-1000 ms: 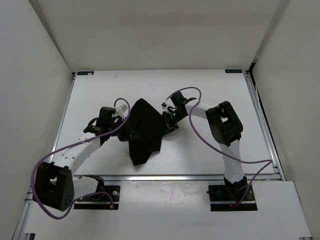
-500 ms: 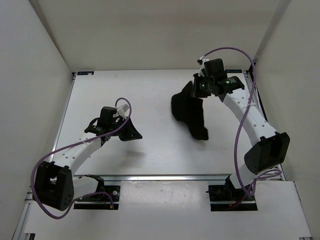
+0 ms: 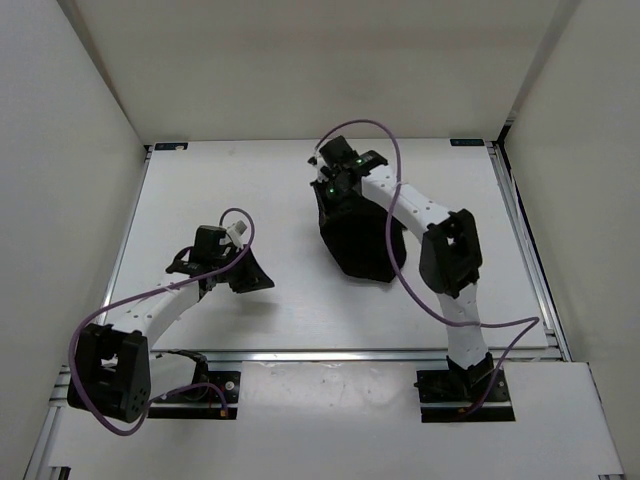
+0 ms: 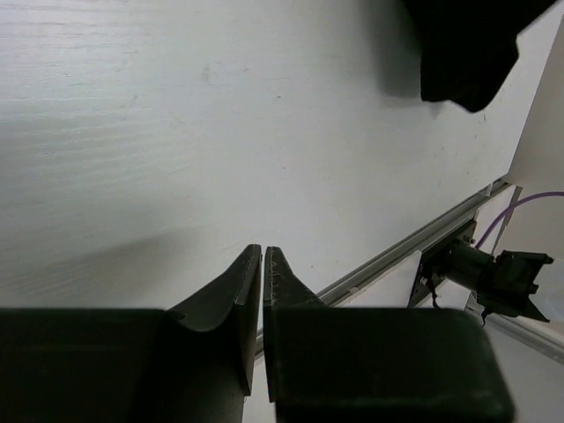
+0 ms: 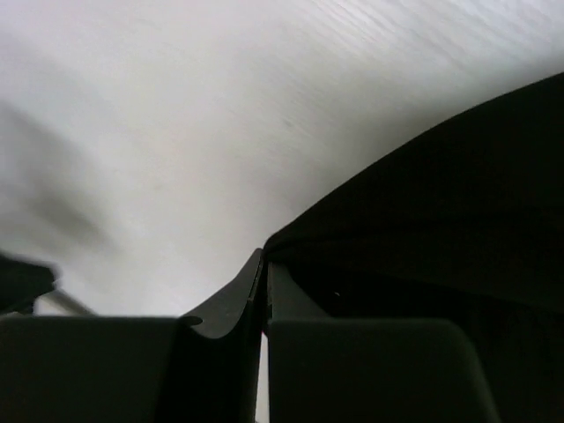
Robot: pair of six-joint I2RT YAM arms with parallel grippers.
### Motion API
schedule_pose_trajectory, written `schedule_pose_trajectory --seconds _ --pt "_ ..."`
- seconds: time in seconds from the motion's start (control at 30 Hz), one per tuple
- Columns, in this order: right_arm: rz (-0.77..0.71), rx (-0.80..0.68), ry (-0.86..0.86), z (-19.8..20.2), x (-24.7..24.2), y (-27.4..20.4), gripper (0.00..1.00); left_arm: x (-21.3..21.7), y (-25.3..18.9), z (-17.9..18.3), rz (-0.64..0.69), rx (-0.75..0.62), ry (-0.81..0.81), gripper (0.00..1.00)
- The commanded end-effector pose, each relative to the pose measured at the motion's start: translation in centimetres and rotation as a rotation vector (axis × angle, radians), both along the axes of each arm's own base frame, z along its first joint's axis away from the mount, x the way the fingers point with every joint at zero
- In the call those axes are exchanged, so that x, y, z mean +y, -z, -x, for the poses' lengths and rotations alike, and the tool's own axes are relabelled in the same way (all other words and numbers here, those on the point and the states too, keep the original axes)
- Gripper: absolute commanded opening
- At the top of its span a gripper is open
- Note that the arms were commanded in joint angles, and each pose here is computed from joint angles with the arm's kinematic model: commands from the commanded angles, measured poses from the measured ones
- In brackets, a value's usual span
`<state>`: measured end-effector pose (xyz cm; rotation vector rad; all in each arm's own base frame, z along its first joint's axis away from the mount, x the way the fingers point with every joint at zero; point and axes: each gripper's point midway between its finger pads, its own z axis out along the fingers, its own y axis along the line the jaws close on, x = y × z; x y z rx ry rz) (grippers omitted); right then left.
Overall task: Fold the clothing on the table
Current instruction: Flatten the skirt out
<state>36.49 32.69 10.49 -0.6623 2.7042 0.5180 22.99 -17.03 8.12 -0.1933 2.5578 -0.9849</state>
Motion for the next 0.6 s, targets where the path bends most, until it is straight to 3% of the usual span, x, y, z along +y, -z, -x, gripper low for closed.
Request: schedule_pose_trajectory --seconds 0.0,0.07,0.17,0.27,0.37,0.43,0.57 --pt "-0.411 -0.318 -0.080 -1.5 1.4 -18.3 0.00 0.7 -0.4 -0.4 -0.011 -0.036 -0.020 0.18" --pt "-0.489 -0.477 -0.048 -1.5 -0.9 -24.6 0.00 0.9 0.4 0.0 -0.026 -0.016 -0.022 0.17" --pt "-0.559 -0.576 0.063 -1.9 -5.5 -28.4 0.00 1.0 0.5 -0.1 -0.026 -0.012 -0.022 0.18" --pt "-0.539 -0.554 0.205 -2.2 -10.6 -25.9 0.00 1.0 0.7 -0.2 -0.027 -0.006 -0.025 0.18" --pt "-0.480 -0.328 0.319 -1.1 -14.1 -17.9 0.00 1.3 0.8 -0.4 -0.031 -0.002 -0.042 0.17" --pt "-0.407 -0.161 0.363 1.7 -15.7 -10.9 0.01 1.4 0.9 -0.2 -0.029 0.006 -0.043 0.18" --pt "-0.254 0.113 0.422 10.0 -18.2 -1.6 0.22 1.9 1.3 0.2 -0.031 0.007 -0.065 0.17"
